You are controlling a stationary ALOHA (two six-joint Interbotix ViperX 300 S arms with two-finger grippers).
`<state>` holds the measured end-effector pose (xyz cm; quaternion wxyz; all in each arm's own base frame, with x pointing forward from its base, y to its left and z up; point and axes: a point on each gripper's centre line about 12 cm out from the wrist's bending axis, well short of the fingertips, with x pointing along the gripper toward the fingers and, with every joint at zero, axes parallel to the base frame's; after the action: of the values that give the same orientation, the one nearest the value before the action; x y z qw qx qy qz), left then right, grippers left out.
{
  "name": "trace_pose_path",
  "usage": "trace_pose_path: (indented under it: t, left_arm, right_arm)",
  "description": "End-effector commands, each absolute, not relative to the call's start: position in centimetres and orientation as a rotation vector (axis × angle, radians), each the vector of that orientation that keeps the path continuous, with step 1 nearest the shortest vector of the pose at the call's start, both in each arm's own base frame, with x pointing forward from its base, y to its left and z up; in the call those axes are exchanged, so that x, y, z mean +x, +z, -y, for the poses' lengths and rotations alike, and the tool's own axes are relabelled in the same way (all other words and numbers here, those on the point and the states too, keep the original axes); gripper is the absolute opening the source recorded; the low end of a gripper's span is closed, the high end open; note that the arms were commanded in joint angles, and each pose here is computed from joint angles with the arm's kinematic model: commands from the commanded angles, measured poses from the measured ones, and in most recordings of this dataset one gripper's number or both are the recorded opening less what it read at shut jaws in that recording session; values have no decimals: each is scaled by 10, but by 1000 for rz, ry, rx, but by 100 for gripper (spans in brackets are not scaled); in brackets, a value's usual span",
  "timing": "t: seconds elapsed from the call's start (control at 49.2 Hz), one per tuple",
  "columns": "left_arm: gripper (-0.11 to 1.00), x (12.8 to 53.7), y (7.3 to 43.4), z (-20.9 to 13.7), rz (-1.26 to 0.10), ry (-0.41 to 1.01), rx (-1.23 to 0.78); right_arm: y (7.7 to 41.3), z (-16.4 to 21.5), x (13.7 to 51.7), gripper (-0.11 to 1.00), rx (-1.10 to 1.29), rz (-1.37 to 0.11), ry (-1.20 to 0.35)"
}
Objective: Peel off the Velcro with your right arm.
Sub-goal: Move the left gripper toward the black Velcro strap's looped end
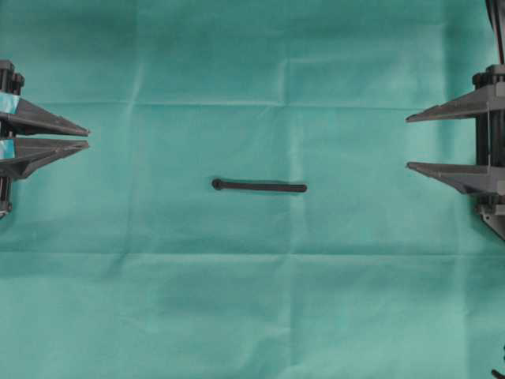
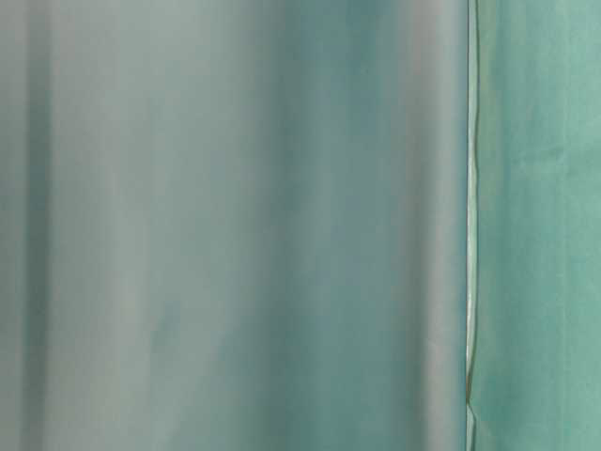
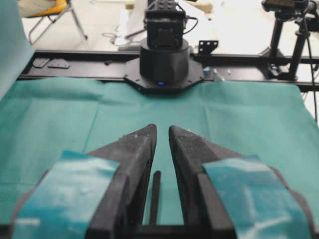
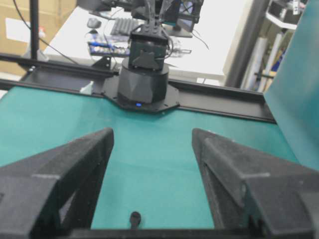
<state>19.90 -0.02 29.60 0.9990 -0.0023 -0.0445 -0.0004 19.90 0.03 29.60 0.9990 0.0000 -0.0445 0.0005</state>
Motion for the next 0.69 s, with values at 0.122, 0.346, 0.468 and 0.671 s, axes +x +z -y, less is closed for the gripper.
trace_pose_path:
  t: [0.122,0.346,0.468,0.671]
  left_arm:
    - [6,195,286,3,144,-12,-14]
    - [0,191,274,2,147,-11,-17]
    - [0,190,271,3,152,-12,-31]
    - [0,191,271,2,155,-12,-52]
  right_arm:
    - [284,0,196,6,1,83,0]
    - [268,0,190,-9,1,100,-2]
    - [263,0,188,1,1,107,-2]
    - [259,0,187,48,1,98,-2]
